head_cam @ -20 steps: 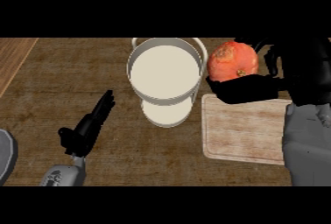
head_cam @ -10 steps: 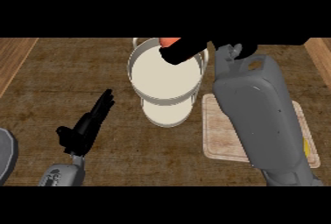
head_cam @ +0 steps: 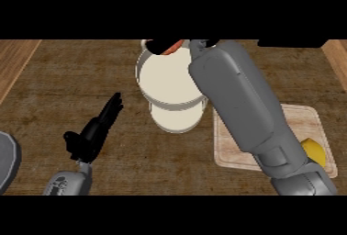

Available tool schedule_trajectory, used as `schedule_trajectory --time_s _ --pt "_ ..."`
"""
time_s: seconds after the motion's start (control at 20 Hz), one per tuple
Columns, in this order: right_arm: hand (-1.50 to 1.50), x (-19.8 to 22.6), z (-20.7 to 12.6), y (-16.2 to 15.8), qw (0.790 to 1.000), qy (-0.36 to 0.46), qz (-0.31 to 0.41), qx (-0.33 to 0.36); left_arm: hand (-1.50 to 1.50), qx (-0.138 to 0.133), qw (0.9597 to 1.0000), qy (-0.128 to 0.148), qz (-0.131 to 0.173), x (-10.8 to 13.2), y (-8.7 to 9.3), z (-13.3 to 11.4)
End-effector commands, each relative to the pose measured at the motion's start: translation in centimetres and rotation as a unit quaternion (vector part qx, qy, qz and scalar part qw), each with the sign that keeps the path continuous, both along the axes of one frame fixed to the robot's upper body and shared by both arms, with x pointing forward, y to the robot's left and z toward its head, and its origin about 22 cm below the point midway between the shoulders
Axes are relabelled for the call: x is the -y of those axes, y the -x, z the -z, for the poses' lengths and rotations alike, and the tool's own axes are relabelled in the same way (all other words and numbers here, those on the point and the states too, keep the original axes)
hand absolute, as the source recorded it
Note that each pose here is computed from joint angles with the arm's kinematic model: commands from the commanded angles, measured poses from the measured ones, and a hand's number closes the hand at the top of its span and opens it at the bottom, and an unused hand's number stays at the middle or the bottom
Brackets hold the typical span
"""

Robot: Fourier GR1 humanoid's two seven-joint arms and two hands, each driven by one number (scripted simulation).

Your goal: Pick the squash from the cutting board and place it in the tiered basket

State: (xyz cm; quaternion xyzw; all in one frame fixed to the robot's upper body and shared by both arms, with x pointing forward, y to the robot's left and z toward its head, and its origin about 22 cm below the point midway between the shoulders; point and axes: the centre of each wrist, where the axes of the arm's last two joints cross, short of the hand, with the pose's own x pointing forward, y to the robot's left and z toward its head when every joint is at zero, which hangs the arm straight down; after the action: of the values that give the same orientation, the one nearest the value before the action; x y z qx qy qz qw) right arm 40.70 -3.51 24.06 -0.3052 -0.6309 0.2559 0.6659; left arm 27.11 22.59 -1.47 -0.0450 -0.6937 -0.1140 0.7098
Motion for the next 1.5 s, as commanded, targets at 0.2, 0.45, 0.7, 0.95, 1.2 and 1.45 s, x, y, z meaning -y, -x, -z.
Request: schedule_trajectory --time_s 0.2,0.45,0.7,0.95,1.2,1.45 --pt "1.50 -2.3 0.4 -1.2 0.996 -0.087 -0.011 -0.021 0.00 -0.002 1.0000 0.000 0.006 -0.3 -0.2 1.6" --pt "1.50 -1.0 1.2 -1.9 0.972 -0.188 0.037 -0.139 0.00 -0.005 0.9999 -0.009 0.004 0.8 -0.6 0.5" --pt "-1.50 -0.5 2.8 -1.6 0.956 -0.253 0.030 -0.144 0.00 -0.008 1.0000 0.005 -0.001 -0.1 -0.1 0.9" --pt "-1.50 -2.2 0.5 -0.9 0.958 -0.267 0.081 -0.059 0.00 -0.001 1.0000 0.000 -0.004 -0.8 -0.2 0.2" --pt "-1.50 3.1 0.1 -2.7 0.953 -0.225 0.192 0.063 0.00 -0.008 0.9997 0.001 -0.023 -1.5 0.4 1.3" --pt "-1.50 9.6 -1.6 -2.4 0.927 -0.241 0.256 0.133 0.00 -0.014 0.9989 -0.005 -0.044 -2.1 1.1 0.9"
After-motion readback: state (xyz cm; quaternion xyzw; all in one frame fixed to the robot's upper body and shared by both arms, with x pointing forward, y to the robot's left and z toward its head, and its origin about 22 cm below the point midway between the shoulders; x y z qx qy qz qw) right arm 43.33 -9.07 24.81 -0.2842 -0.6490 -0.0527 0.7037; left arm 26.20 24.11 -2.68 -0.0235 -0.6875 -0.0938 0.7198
